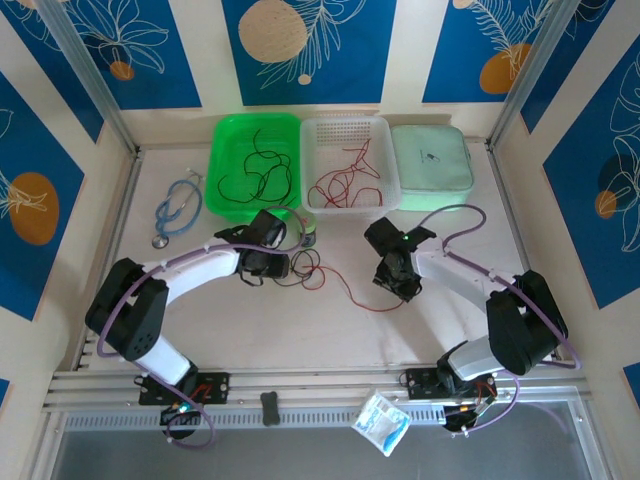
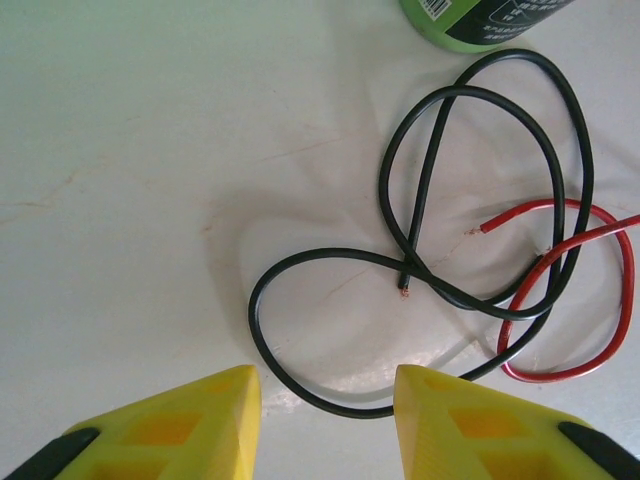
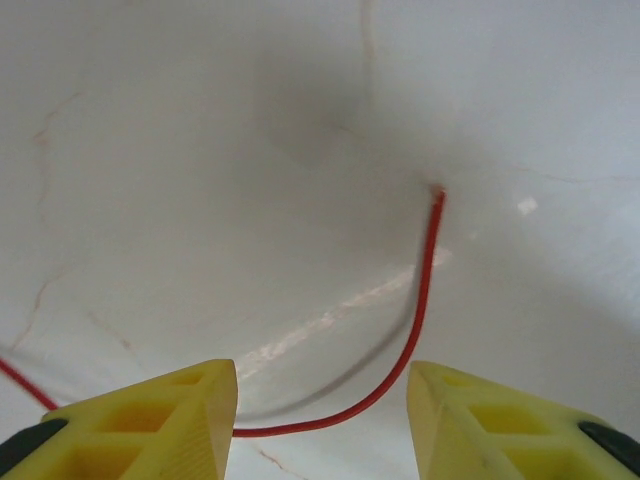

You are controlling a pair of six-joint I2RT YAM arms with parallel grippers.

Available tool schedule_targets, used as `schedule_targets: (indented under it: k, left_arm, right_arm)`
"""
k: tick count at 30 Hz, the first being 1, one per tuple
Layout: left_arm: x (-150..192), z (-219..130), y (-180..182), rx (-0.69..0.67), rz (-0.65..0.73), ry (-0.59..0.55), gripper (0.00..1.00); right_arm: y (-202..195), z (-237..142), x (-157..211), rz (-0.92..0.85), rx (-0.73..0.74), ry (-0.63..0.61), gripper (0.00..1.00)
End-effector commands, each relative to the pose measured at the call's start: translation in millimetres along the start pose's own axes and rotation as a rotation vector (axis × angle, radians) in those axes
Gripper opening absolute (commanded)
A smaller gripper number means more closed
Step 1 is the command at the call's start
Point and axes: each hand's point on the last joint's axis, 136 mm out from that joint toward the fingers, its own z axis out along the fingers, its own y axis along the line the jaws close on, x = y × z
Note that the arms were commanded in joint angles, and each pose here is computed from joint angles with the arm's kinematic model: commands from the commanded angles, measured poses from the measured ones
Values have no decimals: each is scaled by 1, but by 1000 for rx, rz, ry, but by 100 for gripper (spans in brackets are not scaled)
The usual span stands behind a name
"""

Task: Untangle the cables

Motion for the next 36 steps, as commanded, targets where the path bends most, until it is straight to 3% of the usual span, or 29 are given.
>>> schedule_targets:
  k: [1, 10, 18, 23, 27, 36]
  left_arm:
    - [-8, -15, -1, 17, 26, -28, 39]
    - [-12, -26, 5, -19, 54, -53, 39]
    - [-13, -21, 3, -10, 52, -56, 39]
    - [-11, -12, 4, -14, 53, -46, 38]
    - [-7, 6, 10, -42, 41, -34, 35]
    - [17, 46, 39, -179, 5, 46, 20]
  right_arm:
    - [-13, 12, 15, 161, 33, 60, 48]
    - [-38, 20, 17, 255, 94, 39, 48]
    - [-28, 40, 13, 248, 96, 40, 47]
    - [-25, 48, 12, 228, 104, 38, 28]
    - [-24, 45, 9, 207, 91, 26, 1]
    - [-23, -11, -12, 114, -30, -102, 0]
